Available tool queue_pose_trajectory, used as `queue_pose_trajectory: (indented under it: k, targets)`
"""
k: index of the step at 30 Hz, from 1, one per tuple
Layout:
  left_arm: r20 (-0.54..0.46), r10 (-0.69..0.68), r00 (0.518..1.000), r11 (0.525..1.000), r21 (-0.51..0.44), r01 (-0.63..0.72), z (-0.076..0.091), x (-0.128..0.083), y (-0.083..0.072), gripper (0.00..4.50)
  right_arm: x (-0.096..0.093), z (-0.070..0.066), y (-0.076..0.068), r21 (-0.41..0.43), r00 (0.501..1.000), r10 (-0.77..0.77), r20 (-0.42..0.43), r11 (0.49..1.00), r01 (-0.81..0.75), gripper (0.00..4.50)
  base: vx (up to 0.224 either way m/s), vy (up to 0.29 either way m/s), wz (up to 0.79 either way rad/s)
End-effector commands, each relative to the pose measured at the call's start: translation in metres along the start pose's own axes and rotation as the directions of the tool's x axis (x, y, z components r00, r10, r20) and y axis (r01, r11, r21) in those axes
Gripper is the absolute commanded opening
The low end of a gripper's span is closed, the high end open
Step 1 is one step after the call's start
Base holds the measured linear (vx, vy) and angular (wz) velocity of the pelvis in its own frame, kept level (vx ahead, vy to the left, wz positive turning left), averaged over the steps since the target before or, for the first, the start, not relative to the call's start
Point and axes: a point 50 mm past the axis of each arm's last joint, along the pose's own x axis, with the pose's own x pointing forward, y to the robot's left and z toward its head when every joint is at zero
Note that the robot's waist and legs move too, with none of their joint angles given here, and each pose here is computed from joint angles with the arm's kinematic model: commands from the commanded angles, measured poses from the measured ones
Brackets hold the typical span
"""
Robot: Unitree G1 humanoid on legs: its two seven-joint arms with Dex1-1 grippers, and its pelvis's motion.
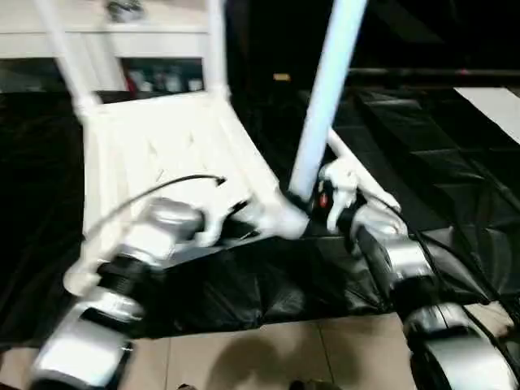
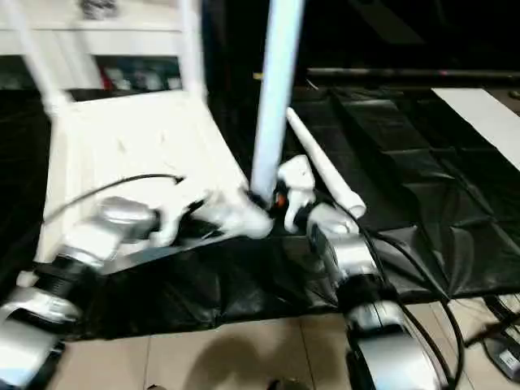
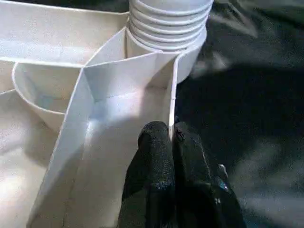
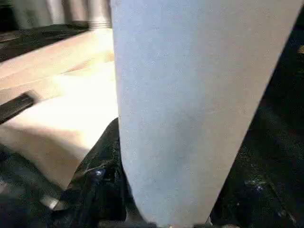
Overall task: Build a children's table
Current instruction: Insert table leg to table base
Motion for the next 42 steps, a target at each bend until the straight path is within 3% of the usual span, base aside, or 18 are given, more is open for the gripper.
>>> queue_pose_trajectory:
  k: [1, 4, 15, 17, 25, 26, 32, 37, 42]
  targets:
    - [0.148, 0.028, 0.989, 0.998, 0.049, -0.036, 0.033, -0.007, -0.001, 0.00, -0.006, -0.036, 0.001, 0.067, 0.986, -0.056, -0.157, 0.995, 0.068, 1.88, 0.050, -0.020, -0.01]
    - [0.137, -0.042, 0.990, 0.997, 0.076, 0.032, 0.030, -0.001, -0.011, 0.00, 0.000, -0.037, 0.005, 0.087, 0.985, -0.055, -0.162, 0.994, 0.069, 1.88, 0.034, -0.017, -0.01]
    - [0.037, -0.108, 0.993, 0.986, 0.133, 0.103, 0.018, -0.008, -0.013, 0.00, 0.010, -0.032, 0.010, 0.098, 0.986, -0.019, -0.164, 0.995, 0.035, 1.88, 0.000, 0.000, 0.00]
    - [0.024, -0.117, 0.993, 0.984, 0.138, 0.112, 0.017, -0.009, -0.014, 0.00, 0.010, -0.031, 0.009, 0.086, 0.987, -0.021, -0.158, 0.996, 0.035, 2.58, 0.000, 0.000, 0.00]
    - [-0.001, -0.146, 0.989, 0.979, 0.146, 0.144, 0.012, -0.011, -0.012, 0.00, 0.012, -0.024, 0.008, 0.080, 0.992, 0.012, -0.124, 0.997, -0.002, 3.11, 0.000, 0.000, 0.00]
    - [-0.003, -0.148, 0.989, 0.978, 0.147, 0.147, 0.011, -0.011, -0.012, 0.00, 0.012, -0.023, 0.008, 0.075, 0.993, 0.016, -0.119, 0.997, -0.007, 3.39, 0.000, 0.000, 0.00]
    - [-0.021, -0.178, 0.984, 0.967, 0.179, 0.179, 0.008, -0.017, -0.009, 0.00, 0.007, -0.012, 0.002, 0.041, 0.993, 0.095, -0.076, 0.995, -0.092, 3.94, 0.000, 0.000, 0.00]
    - [-0.042, -0.246, 0.968, 0.945, 0.212, 0.249, 0.004, -0.023, -0.008, 0.00, -0.006, -0.005, 0.002, -0.003, 0.956, 0.288, -0.052, 0.958, -0.288, 3.94, 0.000, 0.000, 0.00]
    - [-0.069, -0.356, 0.932, 0.898, 0.249, 0.362, -0.003, -0.029, -0.011, 0.00, -0.024, -0.010, 0.006, -0.059, 0.869, 0.474, -0.140, 0.873, -0.485, 3.94, 0.000, 0.000, 0.00]
